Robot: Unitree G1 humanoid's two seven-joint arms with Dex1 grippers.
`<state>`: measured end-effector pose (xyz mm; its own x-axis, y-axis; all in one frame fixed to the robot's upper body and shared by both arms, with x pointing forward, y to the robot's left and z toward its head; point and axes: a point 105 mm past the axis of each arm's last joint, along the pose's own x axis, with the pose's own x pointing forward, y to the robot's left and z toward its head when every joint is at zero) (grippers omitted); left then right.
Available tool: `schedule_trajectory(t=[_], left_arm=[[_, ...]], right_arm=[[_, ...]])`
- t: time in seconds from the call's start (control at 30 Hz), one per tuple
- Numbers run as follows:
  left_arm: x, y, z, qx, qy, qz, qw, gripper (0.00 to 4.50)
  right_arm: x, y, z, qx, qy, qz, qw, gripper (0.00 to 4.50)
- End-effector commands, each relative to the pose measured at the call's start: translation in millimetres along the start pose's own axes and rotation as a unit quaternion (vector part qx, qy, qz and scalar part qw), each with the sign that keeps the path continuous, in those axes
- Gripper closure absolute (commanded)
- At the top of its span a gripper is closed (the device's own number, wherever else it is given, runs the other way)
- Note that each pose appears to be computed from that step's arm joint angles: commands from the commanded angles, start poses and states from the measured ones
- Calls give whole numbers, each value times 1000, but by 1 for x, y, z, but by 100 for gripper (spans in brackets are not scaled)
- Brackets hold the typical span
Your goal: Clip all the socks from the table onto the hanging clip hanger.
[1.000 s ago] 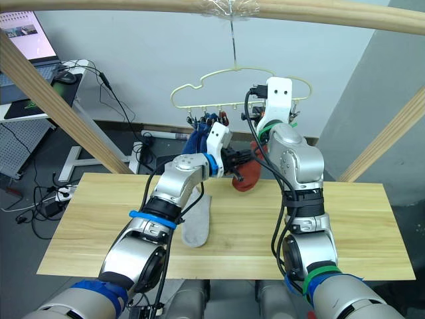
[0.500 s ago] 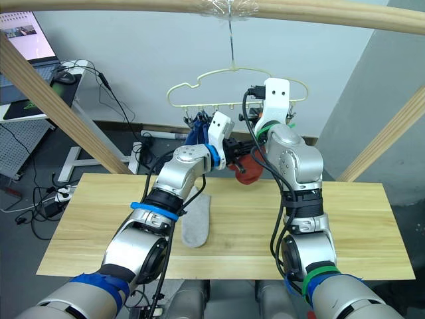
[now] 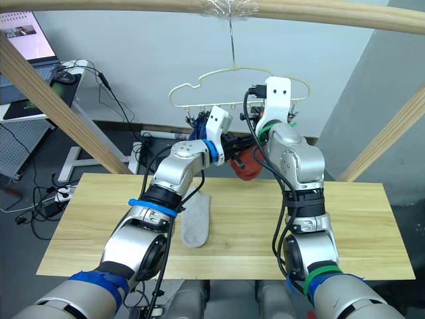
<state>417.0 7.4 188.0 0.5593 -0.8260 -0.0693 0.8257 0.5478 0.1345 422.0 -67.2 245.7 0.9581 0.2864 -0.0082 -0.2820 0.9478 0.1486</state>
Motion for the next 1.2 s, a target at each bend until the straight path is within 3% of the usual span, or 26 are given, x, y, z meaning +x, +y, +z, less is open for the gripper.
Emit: schedule_trajectory(t=[0.03, 0.4, 0.67, 0.77, 1.17, 1.2], left_arm=[[3, -1, 27, 18, -39, -4, 999, 449], [3, 0, 29, 14, -42, 0, 999, 449], [2, -2, 28, 14, -43, -6, 999, 450], [2, -3, 27, 3, -41, -15, 999, 450], [-8, -9, 19, 9, -27, -26, 999, 84], [-10, -10, 19, 9, -27, -26, 999, 84]], right_arm=[[-4, 7, 18, -5, -36, 12, 999, 445], [-4, 6, 17, -5, -33, 8, 999, 445], [-4, 5, 15, -2, -28, 5, 1000, 171], [-4, 5, 16, -2, -27, 7, 1000, 171], [-18, 15, 4, 10, 6, 31, 999, 168], [-20, 15, 2, 8, 9, 31, 999, 168]])
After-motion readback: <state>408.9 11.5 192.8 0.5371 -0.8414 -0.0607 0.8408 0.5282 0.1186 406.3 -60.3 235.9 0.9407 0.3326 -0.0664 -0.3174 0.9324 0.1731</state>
